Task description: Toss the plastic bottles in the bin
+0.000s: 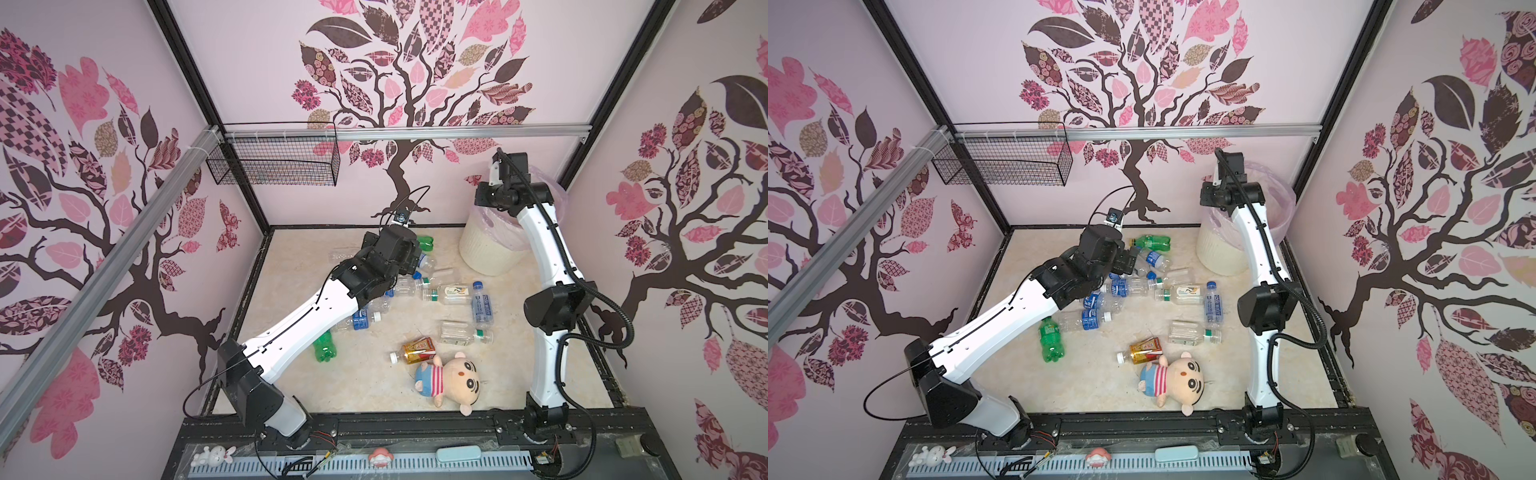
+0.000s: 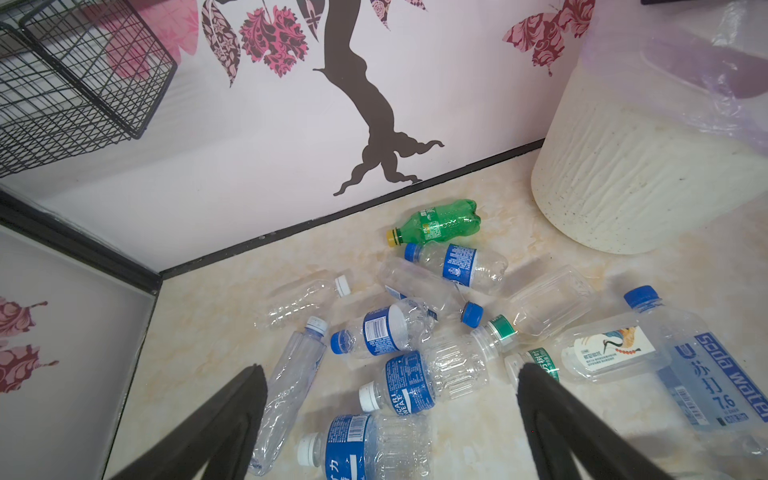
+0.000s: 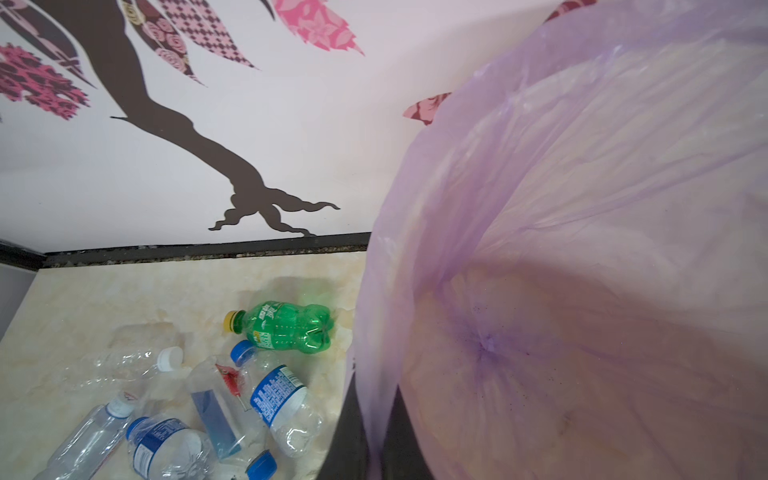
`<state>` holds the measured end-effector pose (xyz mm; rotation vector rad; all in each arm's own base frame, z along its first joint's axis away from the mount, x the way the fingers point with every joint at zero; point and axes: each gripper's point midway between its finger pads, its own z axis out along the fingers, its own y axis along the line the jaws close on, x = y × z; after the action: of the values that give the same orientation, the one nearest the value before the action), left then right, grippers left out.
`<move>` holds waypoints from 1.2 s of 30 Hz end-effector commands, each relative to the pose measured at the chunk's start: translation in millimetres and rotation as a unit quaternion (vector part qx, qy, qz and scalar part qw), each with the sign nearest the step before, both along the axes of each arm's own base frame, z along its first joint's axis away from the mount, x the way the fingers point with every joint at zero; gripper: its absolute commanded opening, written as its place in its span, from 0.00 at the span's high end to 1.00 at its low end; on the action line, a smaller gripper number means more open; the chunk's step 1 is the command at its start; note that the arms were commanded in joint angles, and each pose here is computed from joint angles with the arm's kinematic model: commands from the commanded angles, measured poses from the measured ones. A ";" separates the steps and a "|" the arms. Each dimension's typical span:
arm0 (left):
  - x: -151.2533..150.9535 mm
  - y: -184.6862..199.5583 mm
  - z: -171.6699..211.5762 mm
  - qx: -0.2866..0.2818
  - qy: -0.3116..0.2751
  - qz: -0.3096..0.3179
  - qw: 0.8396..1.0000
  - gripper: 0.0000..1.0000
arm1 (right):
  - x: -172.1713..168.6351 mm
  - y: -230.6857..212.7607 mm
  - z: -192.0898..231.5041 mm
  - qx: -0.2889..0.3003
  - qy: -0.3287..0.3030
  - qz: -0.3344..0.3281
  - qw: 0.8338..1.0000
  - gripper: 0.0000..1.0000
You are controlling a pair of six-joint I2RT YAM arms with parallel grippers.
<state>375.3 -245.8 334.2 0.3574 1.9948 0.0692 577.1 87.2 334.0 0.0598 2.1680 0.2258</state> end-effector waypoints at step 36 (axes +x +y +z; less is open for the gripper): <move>1.3 60.6 -6.8 -0.070 0.004 0.130 0.989 0.03 | -6.8 86.2 -25.3 0.043 0.032 0.058 0.997 0.49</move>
<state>382.1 -192.4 330.1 0.0476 2.0092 0.1429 566.8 173.8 311.2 -0.0268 2.2214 0.4053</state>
